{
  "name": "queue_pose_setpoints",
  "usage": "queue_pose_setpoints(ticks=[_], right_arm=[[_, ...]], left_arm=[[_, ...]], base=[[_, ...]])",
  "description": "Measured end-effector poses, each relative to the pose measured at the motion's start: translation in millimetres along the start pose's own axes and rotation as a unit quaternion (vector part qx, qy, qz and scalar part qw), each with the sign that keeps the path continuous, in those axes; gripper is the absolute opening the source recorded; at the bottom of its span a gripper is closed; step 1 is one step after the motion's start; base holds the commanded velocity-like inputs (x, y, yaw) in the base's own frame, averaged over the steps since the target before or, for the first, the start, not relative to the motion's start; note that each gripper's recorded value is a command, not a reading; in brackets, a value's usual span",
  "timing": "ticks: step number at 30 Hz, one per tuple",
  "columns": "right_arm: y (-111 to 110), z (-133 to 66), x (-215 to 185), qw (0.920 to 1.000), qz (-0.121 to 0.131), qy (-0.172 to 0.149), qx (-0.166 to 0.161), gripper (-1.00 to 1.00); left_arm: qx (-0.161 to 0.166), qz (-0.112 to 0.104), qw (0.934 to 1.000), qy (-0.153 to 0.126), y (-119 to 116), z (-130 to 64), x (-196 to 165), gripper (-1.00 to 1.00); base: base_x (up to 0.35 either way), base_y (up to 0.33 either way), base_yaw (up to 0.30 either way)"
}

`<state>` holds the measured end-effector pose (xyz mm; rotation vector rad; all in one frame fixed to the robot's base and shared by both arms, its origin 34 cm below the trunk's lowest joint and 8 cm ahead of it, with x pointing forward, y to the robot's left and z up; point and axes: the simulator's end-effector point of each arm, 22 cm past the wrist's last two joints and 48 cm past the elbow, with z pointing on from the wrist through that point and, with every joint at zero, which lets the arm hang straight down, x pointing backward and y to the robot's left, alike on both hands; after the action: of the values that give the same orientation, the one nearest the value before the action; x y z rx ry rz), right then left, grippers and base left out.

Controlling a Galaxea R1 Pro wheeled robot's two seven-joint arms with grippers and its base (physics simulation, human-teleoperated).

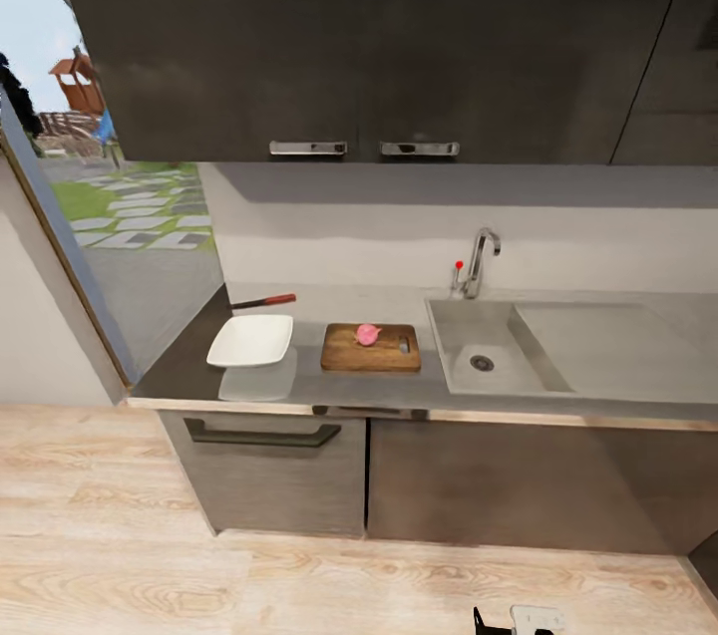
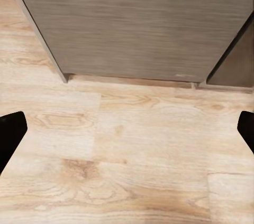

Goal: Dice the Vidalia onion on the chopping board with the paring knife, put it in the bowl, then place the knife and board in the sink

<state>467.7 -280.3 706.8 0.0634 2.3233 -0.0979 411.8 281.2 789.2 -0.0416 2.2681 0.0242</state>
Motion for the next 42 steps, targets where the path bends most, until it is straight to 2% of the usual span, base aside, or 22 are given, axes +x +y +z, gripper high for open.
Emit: queue_pose_setpoints(ticks=[14,19,23,24,25,26,29,31,32,34,40,42], right_arm=[[-2,-0.2,-5,1.0000,0.000,-0.006,0.001,1.00],[-2,-0.2,-6,1.0000,0.000,-0.006,0.002,1.00],[0,0.1,-26,0.9990,0.005,-0.045,0.000,1.00],[2,0.9,-47,0.9971,0.008,-0.076,-0.001,1.00],[5,2.6,-89,0.9920,0.014,-0.126,-0.004,1.00],[6,2.4,-114,0.9882,0.018,-0.152,-0.004,1.00],[5,0.9,-169,0.9815,0.029,-0.189,0.008,1.00],[2,-1.7,-199,0.9791,0.036,-0.199,0.023,1.00],[0,-7.4,-230,0.9761,0.041,-0.211,0.034,1.00],[0,-14.4,-255,0.9733,0.045,-0.222,0.037,1.00],[6,-32.0,-302,0.9729,0.042,-0.225,0.035,1.00],[9,-43.3,-323,0.9712,0.037,-0.233,0.032,1.00]], left_arm=[[-0.002,0.000,0.9999,-0.016,1,-0.3,-10,1.00],[-0.023,-0.010,0.9989,-0.038,22,-1.1,-30,1.00],[-0.026,-0.012,0.9980,-0.057,25,-3.1,-44,1.00],[-0.026,-0.013,0.9978,-0.060,25,-3.5,-47,1.00],[-0.026,-0.013,0.9978,-0.060,24,-3.7,-47,1.00],[-0.025,-0.013,0.9978,-0.059,23,-3.7,-46,1.00],[-0.024,-0.013,0.9979,-0.058,23,-3.7,-45,1.00],[-0.024,-0.013,0.9980,-0.057,22,-3.6,-44,1.00],[-0.024,-0.013,0.9981,-0.056,23,-3.5,-43,1.00],[-0.024,-0.012,0.9981,-0.055,23,-3.6,-42,1.00],[-0.022,-0.013,0.9982,-0.055,21,-3.5,-42,1.00],[-0.022,-0.013,0.9982,-0.055,20,-3.5,-42,1.00]], base=[[-0.114,0.000,0.000],[-0.006,0.000,0.000],[-0.001,0.000,0.000],[0.000,0.000,0.000],[0.000,0.000,0.000],[0.000,0.000,0.000],[0.000,0.000,0.000],[0.000,0.000,0.000],[0.000,0.000,0.000],[0.000,0.000,0.000],[0.000,0.000,0.000],[0.000,0.000,0.000]])
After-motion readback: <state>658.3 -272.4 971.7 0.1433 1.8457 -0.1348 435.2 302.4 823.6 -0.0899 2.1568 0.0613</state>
